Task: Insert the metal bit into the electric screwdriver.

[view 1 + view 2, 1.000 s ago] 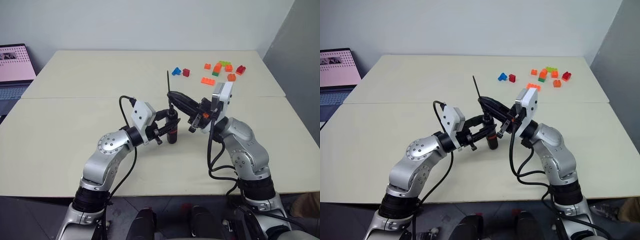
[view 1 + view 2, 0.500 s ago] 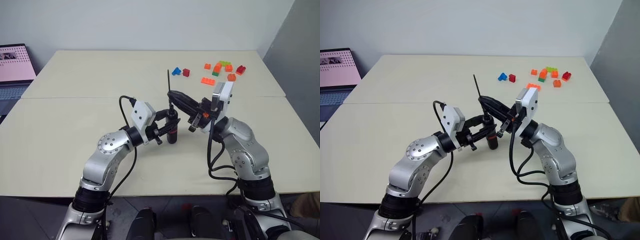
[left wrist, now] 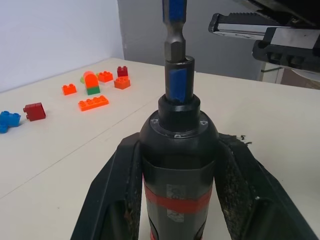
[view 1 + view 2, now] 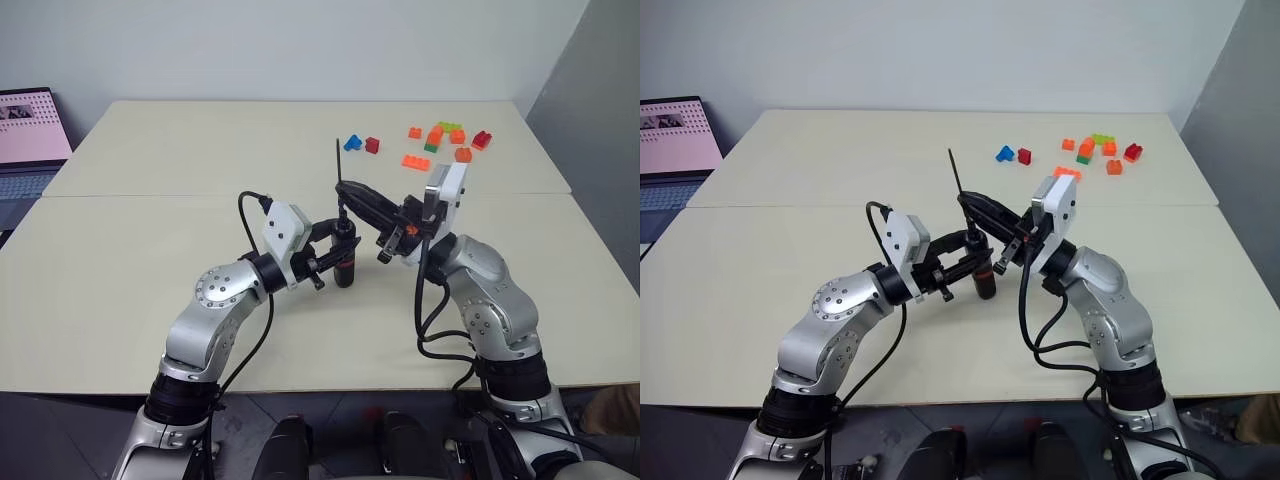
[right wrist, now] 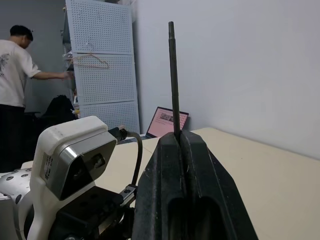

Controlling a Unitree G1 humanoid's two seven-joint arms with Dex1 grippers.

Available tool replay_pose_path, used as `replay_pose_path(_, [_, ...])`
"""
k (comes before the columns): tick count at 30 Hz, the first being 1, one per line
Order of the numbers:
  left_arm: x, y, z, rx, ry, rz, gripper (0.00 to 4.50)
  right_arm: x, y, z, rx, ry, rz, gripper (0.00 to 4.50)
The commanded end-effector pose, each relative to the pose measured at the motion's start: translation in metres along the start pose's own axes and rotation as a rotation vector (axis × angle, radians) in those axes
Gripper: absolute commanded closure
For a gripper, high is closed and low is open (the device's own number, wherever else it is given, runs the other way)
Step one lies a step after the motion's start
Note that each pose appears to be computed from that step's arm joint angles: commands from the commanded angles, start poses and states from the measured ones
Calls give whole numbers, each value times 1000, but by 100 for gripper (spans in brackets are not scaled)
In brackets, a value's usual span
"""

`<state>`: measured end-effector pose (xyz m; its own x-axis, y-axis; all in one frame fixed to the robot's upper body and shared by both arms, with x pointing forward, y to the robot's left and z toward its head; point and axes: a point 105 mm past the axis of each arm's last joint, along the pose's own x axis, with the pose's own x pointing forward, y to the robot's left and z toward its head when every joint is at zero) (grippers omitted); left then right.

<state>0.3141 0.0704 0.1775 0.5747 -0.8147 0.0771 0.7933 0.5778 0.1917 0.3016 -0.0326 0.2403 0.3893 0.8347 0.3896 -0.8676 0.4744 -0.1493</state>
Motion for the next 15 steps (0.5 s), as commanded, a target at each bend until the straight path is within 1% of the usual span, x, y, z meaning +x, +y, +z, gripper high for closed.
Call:
replay_pose_path(1, [-4, 1, -3, 8, 24, 8, 285, -2, 1, 15, -25, -49, 0, 450])
replay_pose_path(6, [-3, 0, -3, 9, 26, 8, 285, 1, 5, 24, -19, -72, 12, 450])
replay_pose_path(15, [-2, 0, -4, 6, 27, 5, 285, 3, 12, 27, -19, -74, 32, 450])
